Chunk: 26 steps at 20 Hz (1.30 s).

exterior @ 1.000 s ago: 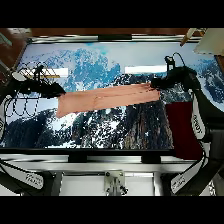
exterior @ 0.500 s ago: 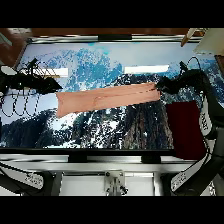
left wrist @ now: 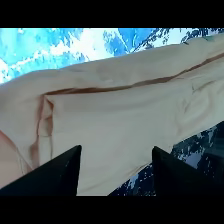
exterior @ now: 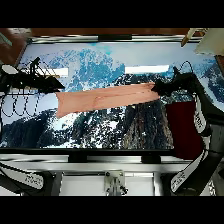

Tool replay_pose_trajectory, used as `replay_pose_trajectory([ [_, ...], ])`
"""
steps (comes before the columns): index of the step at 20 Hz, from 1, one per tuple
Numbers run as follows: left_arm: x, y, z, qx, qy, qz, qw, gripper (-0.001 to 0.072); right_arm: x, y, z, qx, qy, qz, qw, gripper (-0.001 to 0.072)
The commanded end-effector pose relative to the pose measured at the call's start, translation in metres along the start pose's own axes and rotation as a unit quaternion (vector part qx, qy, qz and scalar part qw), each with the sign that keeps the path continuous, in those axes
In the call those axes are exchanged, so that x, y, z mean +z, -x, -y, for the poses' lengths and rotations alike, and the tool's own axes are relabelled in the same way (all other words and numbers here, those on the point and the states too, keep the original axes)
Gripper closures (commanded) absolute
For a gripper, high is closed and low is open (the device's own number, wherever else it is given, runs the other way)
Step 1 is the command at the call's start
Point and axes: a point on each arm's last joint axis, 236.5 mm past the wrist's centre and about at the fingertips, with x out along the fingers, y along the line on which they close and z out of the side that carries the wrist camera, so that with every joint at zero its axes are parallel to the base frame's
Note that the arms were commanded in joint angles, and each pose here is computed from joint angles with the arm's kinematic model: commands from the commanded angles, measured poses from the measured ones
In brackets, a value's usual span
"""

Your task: Fold the shirts.

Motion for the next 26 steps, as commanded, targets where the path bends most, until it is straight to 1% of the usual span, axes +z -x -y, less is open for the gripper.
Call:
replay_pose_trajectory([
  [1, 0.003, 0.000, 0.011, -0.021, 0.004, 0.007, 1.000, 0.0174, 0.007, -0.002, -0.001, 0.001, -0.004, 0.015, 1.000, 0.0628],
  [4, 0.005, 0.000, 0.015, -0.031, 0.008, 0.010, 0.999, 0.0186, 0.009, 0.009, -0.010, 0.003, 0.027, 0.021, 0.999, 0.0629],
  [5, 0.004, -0.001, 0.017, -0.032, 0.007, 0.009, 0.999, 0.0245, 0.010, 0.018, -0.017, 0.006, 0.043, 0.023, 0.999, 0.0629],
  [6, 0.003, -0.003, 0.020, -0.033, 0.010, 0.006, 0.999, 0.0339, 0.011, 0.028, -0.026, 0.009, 0.053, 0.029, 0.998, 0.0630],
  [7, 0.002, -0.007, 0.028, -0.039, 0.008, 0.002, 0.999, 0.0489, 0.014, 0.042, -0.037, 0.013, 0.062, 0.039, 0.997, 0.0629],
  [8, 0.000, -0.012, 0.038, -0.047, 0.002, -0.002, 0.999, 0.0665, 0.016, 0.057, -0.048, 0.017, 0.073, 0.048, 0.996, 0.0630],
  [9, -0.003, -0.019, 0.051, -0.054, -0.009, -0.008, 0.998, 0.0681, 0.016, 0.074, -0.062, 0.022, 0.084, 0.056, 0.995, 0.0630],
  [14, -0.034, -0.072, 0.139, -0.079, -0.086, -0.042, 0.992, 0.0682, -0.011, 0.157, -0.130, 0.046, 0.150, 0.073, 0.985, 0.0630],
  [18, -0.066, -0.111, 0.215, -0.099, -0.113, -0.048, 0.988, 0.0680, -0.037, 0.209, -0.176, 0.061, 0.187, 0.095, 0.976, 0.0630],
  [20, -0.080, -0.132, 0.244, -0.105, -0.106, -0.044, 0.988, 0.0680, -0.054, 0.225, -0.191, 0.065, 0.208, 0.092, 0.972, 0.0630],
  [23, -0.097, -0.166, 0.271, -0.110, -0.077, -0.037, 0.990, 0.0680, -0.073, 0.243, -0.207, 0.072, 0.229, 0.092, 0.966, 0.0630],
  [26, -0.117, -0.191, 0.298, -0.145, -0.043, -0.046, 0.988, 0.0680, -0.083, 0.258, -0.213, 0.071, 0.242, 0.097, 0.963, 0.0630],
])
